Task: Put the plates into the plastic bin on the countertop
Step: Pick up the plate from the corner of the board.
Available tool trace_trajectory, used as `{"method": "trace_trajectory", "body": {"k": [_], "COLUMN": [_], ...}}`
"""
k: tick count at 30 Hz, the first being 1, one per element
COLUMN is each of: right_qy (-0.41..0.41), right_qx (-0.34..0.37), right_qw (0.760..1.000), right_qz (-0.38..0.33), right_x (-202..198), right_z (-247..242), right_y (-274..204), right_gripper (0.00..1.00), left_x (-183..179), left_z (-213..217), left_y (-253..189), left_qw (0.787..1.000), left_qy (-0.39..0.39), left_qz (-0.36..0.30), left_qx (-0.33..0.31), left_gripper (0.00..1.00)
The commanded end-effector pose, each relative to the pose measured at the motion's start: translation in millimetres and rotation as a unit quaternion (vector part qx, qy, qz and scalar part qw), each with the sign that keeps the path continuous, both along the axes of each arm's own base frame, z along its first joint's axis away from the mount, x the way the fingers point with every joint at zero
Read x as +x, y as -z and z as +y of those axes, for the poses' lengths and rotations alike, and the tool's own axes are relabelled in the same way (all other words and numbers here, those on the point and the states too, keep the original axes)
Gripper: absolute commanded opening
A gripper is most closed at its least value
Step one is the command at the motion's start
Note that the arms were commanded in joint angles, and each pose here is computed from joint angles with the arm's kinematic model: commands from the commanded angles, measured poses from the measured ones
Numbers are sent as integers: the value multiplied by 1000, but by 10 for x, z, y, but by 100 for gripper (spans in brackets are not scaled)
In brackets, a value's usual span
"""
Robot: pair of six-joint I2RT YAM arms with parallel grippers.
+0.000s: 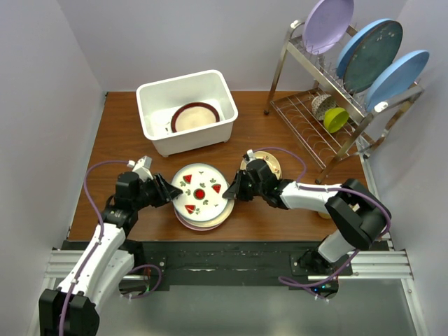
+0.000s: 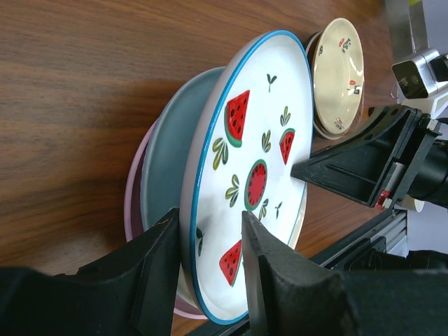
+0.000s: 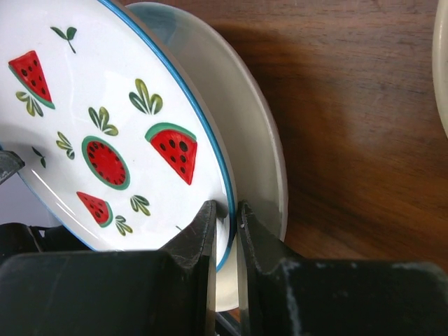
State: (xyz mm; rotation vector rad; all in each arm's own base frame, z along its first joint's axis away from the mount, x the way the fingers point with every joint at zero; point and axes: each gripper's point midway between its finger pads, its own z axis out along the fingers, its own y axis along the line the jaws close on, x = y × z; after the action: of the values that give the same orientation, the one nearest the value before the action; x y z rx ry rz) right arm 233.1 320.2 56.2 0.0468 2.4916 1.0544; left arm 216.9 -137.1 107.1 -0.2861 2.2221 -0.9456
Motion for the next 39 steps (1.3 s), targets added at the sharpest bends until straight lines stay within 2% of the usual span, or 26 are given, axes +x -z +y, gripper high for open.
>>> {"method": "trace_trajectory", "body": {"k": [1,2,5,24,27,39], "right_qy": [-58,-58,-57,-60,-59,-60], "right_qx": [2,1,0,5,6,3], "right_qw": [998,998,998,998,998,998], "right_qz": [14,14,13,6,3,-7], "right_x": [-294,-291,-287,-276,-269,-261], "right_z": [184,183,180,197,191,174], "right_y": [121,123,121,44,12,-69], "right_gripper": [0,0,0,1,5,40], "left_x": [-486,-489,-487,-442,-423,-376], "left_z": [-609,-607,-609,-506,-483,-434], "left_y": [-492,-473,-469,-428,-441,-475], "left_qw": [973,974,974,984,986,989], "left_qy": [190,190,189,160,153,140], "left_qz": [-16,-14,-12,-5,-6,-2], "left_qx": [-129,-127,-123,-80,-72,-51], "left_gripper": [17,10,0,0,0,0]}}
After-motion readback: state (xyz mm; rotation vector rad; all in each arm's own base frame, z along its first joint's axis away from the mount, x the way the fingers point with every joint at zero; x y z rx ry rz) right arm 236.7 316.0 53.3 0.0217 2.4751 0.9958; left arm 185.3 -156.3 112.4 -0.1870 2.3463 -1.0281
